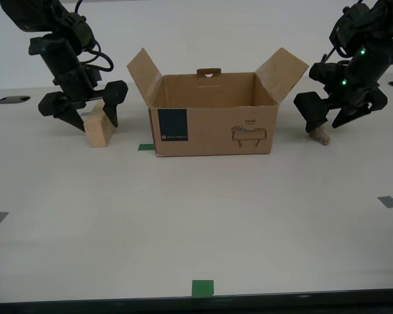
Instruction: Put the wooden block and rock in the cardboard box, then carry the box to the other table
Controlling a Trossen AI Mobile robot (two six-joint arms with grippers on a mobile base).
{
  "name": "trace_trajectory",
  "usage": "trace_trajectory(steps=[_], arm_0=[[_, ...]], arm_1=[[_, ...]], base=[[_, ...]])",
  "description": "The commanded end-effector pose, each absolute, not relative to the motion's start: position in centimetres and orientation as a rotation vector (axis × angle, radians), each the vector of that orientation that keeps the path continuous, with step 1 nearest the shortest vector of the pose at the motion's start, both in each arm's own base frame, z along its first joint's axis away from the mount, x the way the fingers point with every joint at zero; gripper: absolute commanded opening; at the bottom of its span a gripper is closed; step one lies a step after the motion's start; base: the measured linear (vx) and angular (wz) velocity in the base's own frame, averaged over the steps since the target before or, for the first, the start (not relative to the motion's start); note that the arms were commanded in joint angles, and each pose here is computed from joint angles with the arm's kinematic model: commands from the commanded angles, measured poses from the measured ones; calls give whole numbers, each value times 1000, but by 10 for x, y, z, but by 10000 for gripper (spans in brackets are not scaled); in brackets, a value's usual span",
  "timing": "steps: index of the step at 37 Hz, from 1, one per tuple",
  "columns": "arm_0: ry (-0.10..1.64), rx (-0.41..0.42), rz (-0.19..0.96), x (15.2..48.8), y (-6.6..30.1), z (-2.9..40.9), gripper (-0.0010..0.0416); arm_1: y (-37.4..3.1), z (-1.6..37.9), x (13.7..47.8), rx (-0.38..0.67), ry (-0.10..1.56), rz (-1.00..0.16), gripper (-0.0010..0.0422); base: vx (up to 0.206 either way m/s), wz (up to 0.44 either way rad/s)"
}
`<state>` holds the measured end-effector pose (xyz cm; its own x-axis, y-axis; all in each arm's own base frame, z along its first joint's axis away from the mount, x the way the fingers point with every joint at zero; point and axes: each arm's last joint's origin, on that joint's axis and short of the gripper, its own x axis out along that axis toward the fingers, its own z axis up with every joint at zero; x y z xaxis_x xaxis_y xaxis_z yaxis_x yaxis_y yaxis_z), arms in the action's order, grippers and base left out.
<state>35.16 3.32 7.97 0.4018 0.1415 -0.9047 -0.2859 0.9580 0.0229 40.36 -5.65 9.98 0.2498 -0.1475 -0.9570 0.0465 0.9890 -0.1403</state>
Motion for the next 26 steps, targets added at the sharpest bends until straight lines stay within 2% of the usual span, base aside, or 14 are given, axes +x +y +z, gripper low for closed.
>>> trace_trajectory(steps=[1,9,26], arm_0=[[1133,-139,262,351,33,79,349],[1131,-138,262,351,34,80,367],[1130,-146,267,351,34,79,351]], arm_1=[[-57,100,404,-89,1309,-131,362],[-57,100,404,-89,1308,-131,362],[-55,99,403,-59,1310,-72,361]], base=[[0,0],[0,0],[0,0]])
